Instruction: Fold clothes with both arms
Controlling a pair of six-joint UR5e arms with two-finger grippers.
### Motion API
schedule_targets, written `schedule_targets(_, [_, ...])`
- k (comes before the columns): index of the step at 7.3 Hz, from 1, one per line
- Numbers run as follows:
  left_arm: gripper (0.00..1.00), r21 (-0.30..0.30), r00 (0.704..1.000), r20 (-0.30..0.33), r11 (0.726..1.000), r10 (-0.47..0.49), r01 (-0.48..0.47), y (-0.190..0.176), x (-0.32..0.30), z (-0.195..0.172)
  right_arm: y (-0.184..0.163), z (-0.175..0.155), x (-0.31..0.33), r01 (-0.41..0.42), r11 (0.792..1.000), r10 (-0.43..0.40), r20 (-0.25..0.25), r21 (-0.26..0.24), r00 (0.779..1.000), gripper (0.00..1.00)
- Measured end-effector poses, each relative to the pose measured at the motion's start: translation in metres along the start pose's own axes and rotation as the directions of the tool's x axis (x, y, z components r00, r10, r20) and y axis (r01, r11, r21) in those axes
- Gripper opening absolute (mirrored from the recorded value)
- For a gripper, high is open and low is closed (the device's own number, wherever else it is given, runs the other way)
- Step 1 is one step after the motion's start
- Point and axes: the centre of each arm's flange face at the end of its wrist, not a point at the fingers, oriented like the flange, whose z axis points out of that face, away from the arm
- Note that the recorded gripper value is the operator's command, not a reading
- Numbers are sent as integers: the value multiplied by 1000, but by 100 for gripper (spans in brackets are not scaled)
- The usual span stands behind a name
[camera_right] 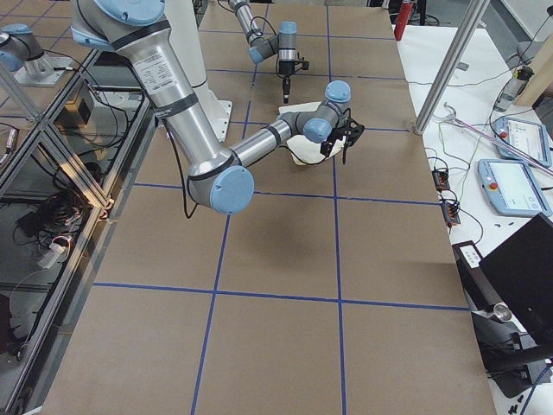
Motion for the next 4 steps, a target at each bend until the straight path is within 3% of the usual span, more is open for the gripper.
schedule_targets(2, [0, 21, 1000, 22, 1000, -13, 13, 2, -8, -25, -14, -15, 22, 23, 1000, -23, 2, 4, 1000, 100])
schedule_targets(4, [0, 94, 997, 71, 995, 35, -42, -31, -33, -58, -44, -33, 75, 162, 987, -162, -23, 21, 987, 100])
